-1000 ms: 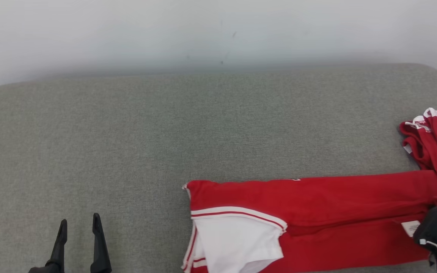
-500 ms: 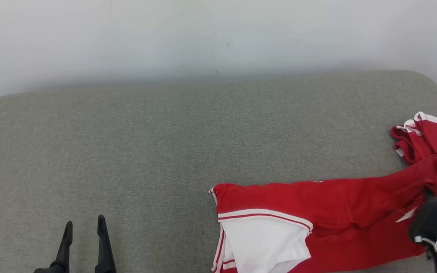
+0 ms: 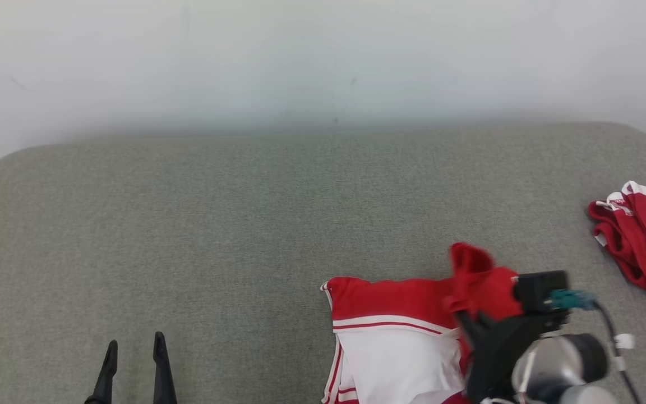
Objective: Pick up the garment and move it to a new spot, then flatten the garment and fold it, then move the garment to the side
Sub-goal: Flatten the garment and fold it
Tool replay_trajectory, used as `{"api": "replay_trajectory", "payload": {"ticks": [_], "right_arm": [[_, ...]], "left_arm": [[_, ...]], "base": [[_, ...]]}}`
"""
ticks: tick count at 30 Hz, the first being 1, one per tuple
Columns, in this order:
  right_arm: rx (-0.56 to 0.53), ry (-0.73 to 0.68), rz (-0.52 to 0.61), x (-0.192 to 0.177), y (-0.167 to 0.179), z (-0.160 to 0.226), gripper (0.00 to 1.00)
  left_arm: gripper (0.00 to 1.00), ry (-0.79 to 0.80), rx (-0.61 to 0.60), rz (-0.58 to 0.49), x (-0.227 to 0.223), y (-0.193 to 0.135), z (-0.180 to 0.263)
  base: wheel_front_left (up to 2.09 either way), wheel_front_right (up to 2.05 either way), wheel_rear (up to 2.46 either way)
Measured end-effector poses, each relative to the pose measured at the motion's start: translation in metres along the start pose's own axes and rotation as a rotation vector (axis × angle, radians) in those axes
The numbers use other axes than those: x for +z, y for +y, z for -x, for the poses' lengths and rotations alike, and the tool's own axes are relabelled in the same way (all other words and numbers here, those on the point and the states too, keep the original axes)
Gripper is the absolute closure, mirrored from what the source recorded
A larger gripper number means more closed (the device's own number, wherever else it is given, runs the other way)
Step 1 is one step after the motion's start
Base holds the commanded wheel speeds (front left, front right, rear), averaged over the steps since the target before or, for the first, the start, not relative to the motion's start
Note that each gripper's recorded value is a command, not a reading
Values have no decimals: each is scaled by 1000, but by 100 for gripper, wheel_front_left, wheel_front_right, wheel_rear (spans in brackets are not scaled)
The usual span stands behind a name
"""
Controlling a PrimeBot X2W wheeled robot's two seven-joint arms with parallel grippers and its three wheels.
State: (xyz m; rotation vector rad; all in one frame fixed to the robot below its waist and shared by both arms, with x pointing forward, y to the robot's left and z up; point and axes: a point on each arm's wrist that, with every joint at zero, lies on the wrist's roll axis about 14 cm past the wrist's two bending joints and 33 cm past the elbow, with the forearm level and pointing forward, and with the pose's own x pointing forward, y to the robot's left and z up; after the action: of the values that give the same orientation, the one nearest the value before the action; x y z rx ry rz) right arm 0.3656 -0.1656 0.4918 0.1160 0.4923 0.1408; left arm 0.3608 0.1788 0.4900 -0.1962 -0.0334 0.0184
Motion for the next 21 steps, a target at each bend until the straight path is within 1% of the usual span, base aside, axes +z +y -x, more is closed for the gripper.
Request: {"api": "replay_trajectory", "payload": {"ticks": [2, 3, 6, 8, 12, 15, 21], "right_arm": [[67, 20, 10, -6, 22, -4, 100], [121, 51, 22, -16, 40, -7, 100], [172, 68, 56, -24, 60, -10, 100], [209, 84, 55, -31, 71, -12, 100], [234, 92, 70, -35, 80, -20, 100], [247, 103, 68, -37, 84, -28, 100], [302, 138, 79, -44, 101, -41, 100]], "left_arm": [[0, 0, 1, 0, 0, 0, 2], [0, -2, 6, 0, 1, 2, 4], [0, -3, 14, 0, 1, 4, 8], [0, -3, 19, 1, 1, 6, 10], [0, 0, 42, -2, 1, 13, 12], [0, 6, 48, -2, -1, 15, 12], [0, 12, 61, 1, -3, 18, 14]], "base": [[0, 0, 0], [0, 0, 0], [0, 0, 0], [0, 0, 0], [0, 0, 0], [0, 0, 0], [0, 0, 0]]}}
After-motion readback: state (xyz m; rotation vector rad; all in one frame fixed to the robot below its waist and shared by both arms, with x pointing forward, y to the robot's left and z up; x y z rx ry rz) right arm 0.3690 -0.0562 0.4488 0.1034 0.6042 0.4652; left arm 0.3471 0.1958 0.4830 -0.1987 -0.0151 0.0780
